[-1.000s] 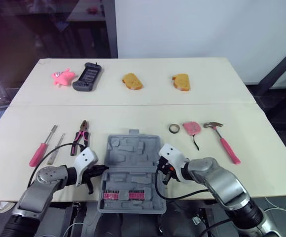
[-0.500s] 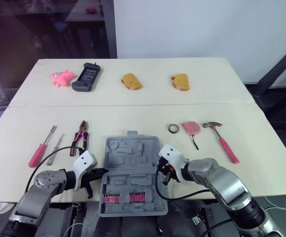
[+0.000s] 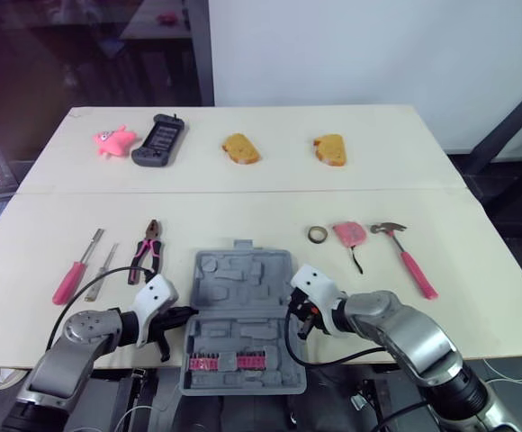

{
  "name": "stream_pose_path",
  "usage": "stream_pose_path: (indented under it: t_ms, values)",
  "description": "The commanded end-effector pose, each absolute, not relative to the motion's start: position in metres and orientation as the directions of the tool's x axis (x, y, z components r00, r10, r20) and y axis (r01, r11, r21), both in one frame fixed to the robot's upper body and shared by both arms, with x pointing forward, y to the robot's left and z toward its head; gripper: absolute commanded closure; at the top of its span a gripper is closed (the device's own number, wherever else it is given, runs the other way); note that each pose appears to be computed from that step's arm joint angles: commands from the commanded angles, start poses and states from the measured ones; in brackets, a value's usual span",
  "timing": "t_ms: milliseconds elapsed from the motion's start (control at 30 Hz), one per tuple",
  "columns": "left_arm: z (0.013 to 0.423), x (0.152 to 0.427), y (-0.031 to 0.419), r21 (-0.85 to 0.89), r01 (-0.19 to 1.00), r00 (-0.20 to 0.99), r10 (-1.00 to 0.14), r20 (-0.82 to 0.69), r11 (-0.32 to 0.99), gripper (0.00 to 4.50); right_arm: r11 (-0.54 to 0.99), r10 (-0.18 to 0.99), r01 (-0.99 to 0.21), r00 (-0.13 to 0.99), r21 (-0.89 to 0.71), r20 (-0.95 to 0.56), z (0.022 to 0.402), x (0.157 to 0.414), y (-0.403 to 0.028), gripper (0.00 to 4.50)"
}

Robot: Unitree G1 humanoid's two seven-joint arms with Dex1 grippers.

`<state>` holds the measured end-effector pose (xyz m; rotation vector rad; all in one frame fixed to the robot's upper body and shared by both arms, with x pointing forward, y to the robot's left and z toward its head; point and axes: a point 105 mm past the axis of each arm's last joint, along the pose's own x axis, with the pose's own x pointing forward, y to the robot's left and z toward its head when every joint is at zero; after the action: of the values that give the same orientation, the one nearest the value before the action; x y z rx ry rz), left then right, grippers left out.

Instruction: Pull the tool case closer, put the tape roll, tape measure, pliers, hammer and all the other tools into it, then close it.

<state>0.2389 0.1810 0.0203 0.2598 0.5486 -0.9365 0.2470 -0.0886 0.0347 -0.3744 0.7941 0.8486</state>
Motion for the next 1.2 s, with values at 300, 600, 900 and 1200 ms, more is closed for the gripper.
stream_pose_path:
  t_ms: [300,600,900,1200]
  values:
    - [0.006,0.228,0.179,-0.076,0.823,0.421,-0.695,-0.583,0.563,4.5,0.609,0.53,-0.792,0.361,0.048,-0.767,0.029,0.236,-0.087,4.48]
    - [0.032,0.241,0.231,0.049,0.772,0.539,-0.613,-0.578,0.633,4.5,0.646,0.55,-0.757,0.553,-0.101,-0.626,0.067,0.265,-0.14,4.48]
    - [0.102,0.229,0.313,0.158,0.692,0.691,-0.582,-0.429,0.704,4.5,0.713,0.561,-0.678,0.706,-0.179,-0.432,0.13,0.257,-0.24,4.48]
    - [0.13,0.197,0.42,0.215,0.482,0.813,-0.343,-0.47,0.849,3.65,0.825,0.445,-0.54,0.804,-0.17,-0.395,0.15,0.223,-0.339,1.91]
